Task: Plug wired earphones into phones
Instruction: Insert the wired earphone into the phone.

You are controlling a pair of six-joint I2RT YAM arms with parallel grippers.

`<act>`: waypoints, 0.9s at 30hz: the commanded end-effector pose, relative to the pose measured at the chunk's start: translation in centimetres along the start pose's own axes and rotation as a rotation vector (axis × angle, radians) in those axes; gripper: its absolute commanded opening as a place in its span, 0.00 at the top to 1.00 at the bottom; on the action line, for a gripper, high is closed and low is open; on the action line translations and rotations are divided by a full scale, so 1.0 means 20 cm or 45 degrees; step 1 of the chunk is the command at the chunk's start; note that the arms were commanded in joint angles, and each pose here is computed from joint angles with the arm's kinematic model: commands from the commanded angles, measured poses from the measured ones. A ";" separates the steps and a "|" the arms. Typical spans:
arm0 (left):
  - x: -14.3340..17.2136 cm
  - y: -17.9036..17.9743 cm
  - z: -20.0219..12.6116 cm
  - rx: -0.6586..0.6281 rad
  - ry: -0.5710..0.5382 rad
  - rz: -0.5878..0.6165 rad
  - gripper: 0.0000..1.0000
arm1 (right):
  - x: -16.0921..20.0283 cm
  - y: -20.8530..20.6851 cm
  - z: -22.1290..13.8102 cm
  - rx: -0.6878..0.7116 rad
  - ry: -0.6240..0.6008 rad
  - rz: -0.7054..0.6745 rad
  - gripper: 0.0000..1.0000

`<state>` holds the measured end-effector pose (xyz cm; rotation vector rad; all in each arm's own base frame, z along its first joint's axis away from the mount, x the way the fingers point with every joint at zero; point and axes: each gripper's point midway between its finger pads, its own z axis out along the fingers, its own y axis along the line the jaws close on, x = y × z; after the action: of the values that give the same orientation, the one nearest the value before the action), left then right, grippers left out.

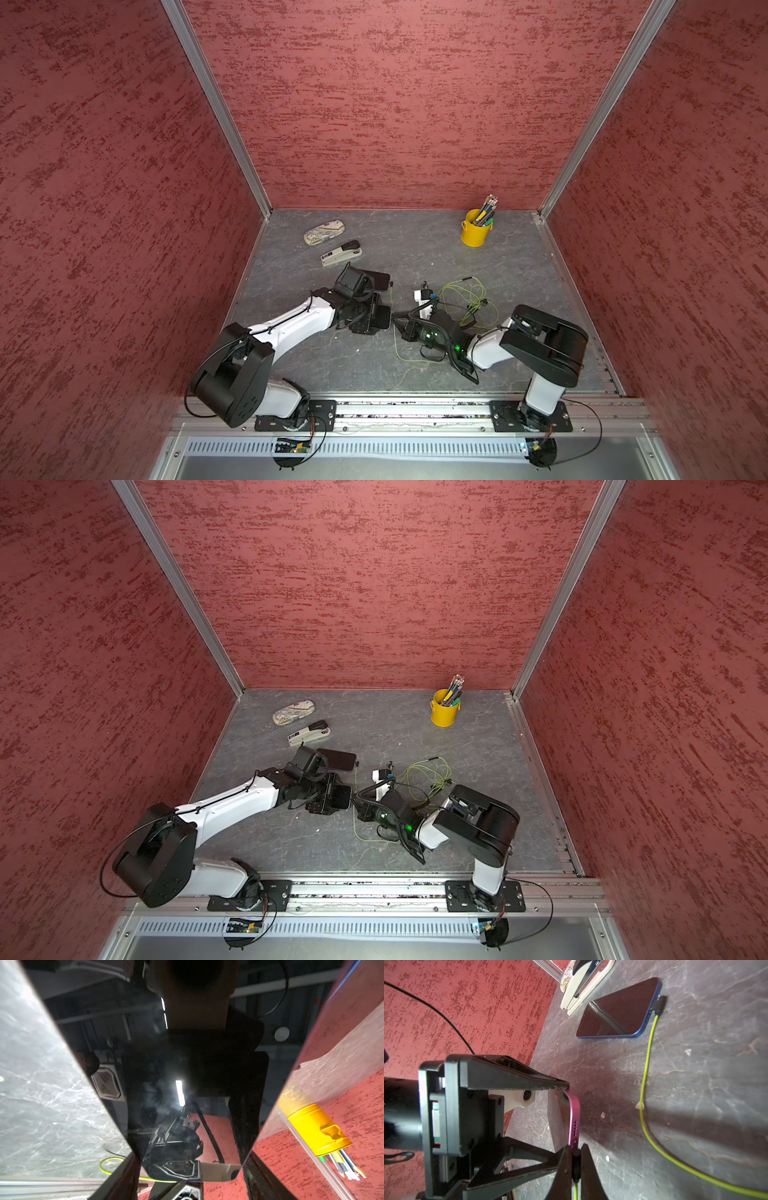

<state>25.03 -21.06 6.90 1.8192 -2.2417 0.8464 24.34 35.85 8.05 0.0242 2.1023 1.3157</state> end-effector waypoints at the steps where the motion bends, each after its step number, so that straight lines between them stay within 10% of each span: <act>1: 0.25 -0.07 -0.04 0.074 0.267 0.081 0.31 | -0.03 0.15 0.03 -0.097 -0.006 -0.023 1.00; 19: 0.11 0.00 -0.07 0.089 0.186 -0.019 0.31 | -0.04 0.11 0.02 0.001 -0.002 -0.015 0.74; 27: 0.01 0.03 -0.08 0.052 0.080 -0.047 0.31 | -0.08 0.16 0.01 -0.011 -0.016 -0.033 0.45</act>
<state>23.99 -21.17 8.02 1.7919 -2.1521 0.9569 24.46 36.71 9.54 0.0119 2.1200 1.2965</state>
